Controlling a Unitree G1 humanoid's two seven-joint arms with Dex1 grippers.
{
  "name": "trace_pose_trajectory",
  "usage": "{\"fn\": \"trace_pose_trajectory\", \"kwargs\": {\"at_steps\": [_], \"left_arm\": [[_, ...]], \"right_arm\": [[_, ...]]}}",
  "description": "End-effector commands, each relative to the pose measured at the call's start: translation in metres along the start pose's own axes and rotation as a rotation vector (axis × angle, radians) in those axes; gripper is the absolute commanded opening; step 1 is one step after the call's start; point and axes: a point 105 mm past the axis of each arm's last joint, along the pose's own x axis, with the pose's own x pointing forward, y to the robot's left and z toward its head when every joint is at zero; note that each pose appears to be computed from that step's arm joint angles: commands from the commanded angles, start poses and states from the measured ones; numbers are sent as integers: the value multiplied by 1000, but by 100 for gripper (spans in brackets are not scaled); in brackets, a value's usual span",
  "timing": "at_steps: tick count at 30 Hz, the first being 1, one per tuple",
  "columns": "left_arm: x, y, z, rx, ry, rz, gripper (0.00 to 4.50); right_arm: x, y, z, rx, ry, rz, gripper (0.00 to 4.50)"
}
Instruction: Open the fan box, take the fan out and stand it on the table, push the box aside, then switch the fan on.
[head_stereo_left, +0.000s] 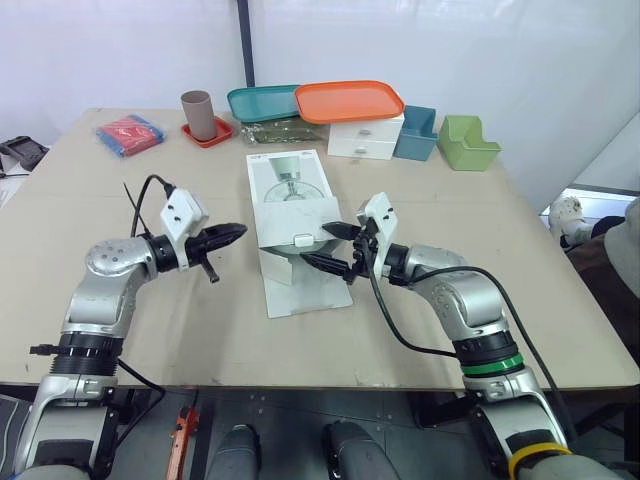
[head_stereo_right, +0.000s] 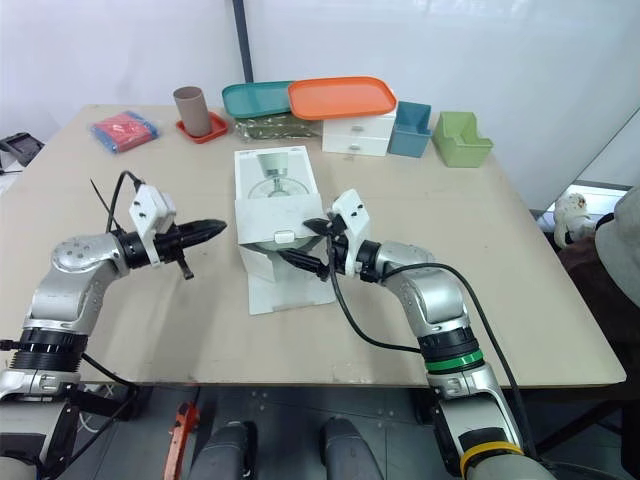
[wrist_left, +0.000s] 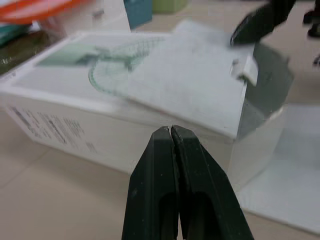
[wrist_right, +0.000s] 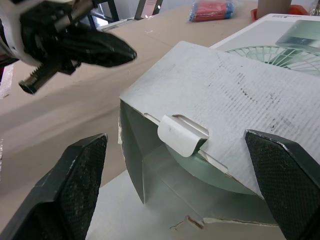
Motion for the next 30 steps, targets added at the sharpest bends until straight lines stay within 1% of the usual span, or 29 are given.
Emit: {"fn": "trace_pose_trajectory", "kwargs": {"at_steps": [1, 3, 6, 11, 17, 21, 25, 26, 27, 28, 29, 30], "left_arm": [[8, 1, 31, 33, -82, -11, 14], [13, -3, 26, 42, -59, -35, 14], [25, -12, 5, 55, 13, -75, 14], [32, -13, -20, 60, 84, -85, 14], [34, -11, -28, 56, 90, -87, 14], [33, -10, -28, 59, 83, -95, 14], [32, -9, -29, 58, 85, -93, 14], [32, -9, -29, 58, 85, -93, 7], [32, -9, -29, 58, 84, -95, 7], [32, -9, -29, 57, 81, -95, 7], [32, -9, -29, 56, 81, -95, 7], [32, -9, -29, 55, 79, -95, 7]], "right_arm": [[-1, 3, 4, -26, 1, 7, 450], [-1, 5, 4, -29, -1, 8, 450], [-2, 5, 5, -36, -1, 4, 450], [-5, 7, 10, -49, -11, 0, 450], [-8, 9, 15, -65, -17, -4, 450], [-8, 23, 31, -153, 2, 20, 450], [-4, 27, 41, -193, 9, 4, 450], [-3, 27, 44, -192, 6, -1, 409], [-2, 28, 47, -205, 12, -2, 383], [-2, 30, 47, -215, 30, 4, 346], [-1, 33, 47, -234, 47, 11, 291], [-1, 34, 47, -240, 64, 13, 246]]}}
